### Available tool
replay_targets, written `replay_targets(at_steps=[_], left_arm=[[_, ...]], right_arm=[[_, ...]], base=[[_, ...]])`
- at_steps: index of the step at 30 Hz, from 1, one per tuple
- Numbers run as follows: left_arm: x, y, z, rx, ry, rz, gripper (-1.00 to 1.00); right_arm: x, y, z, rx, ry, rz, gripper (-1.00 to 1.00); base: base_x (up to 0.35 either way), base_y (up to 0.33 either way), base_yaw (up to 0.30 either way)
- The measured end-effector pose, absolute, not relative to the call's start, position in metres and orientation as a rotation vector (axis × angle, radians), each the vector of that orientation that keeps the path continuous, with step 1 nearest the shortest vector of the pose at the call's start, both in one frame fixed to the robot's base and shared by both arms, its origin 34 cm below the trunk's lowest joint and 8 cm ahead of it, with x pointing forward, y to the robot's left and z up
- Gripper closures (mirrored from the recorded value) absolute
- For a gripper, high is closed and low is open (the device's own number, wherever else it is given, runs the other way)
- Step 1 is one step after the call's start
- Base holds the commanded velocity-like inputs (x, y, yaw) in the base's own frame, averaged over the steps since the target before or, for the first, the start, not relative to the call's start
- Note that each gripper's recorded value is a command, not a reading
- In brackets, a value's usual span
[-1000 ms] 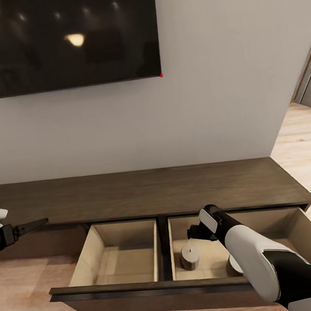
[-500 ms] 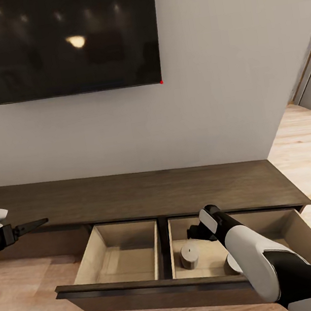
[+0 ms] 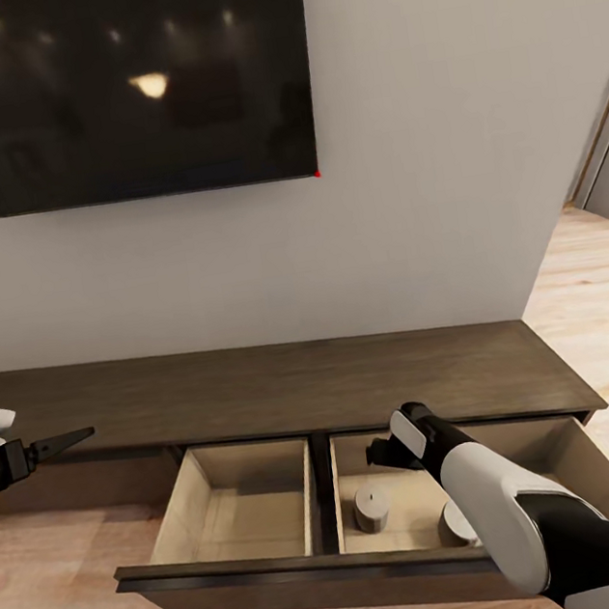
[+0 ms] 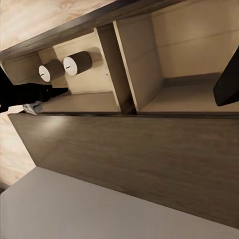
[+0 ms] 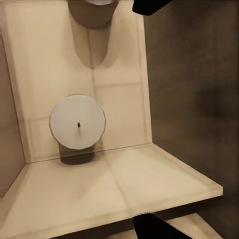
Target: Place each of the two pumpkins and all three candles from the living room inside a cabinet in the living room (use any cabinet), then make sure every cabinet is closed, and position the cauldron so it is next to a table in the living room.
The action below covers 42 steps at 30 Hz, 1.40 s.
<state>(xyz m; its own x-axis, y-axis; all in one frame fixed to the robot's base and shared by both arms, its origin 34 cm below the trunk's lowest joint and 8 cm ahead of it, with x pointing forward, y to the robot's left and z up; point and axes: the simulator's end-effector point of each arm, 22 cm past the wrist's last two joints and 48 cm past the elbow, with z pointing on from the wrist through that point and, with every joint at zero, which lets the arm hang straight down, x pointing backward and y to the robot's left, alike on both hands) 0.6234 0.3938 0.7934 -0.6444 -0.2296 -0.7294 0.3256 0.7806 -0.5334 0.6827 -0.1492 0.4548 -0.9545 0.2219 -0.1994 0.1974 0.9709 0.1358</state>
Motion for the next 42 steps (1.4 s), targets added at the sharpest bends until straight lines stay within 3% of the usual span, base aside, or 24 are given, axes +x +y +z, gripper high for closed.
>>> replay_targets(at_steps=[28,42], left_arm=[[0.635,0.396,0.849,0.067,2.123,-0.814,-1.00],[0.640,0.397,0.876,0.064,2.127,-0.805,-1.00]], right_arm=[[0.726,-0.144,0.541,0.261,2.625,0.291,-1.00],[0.702,-0.156,0.620,0.245,2.376,0.322,-1.00]], base=[[0.000,0.000,0.000],[0.000,0.000,0.000]])
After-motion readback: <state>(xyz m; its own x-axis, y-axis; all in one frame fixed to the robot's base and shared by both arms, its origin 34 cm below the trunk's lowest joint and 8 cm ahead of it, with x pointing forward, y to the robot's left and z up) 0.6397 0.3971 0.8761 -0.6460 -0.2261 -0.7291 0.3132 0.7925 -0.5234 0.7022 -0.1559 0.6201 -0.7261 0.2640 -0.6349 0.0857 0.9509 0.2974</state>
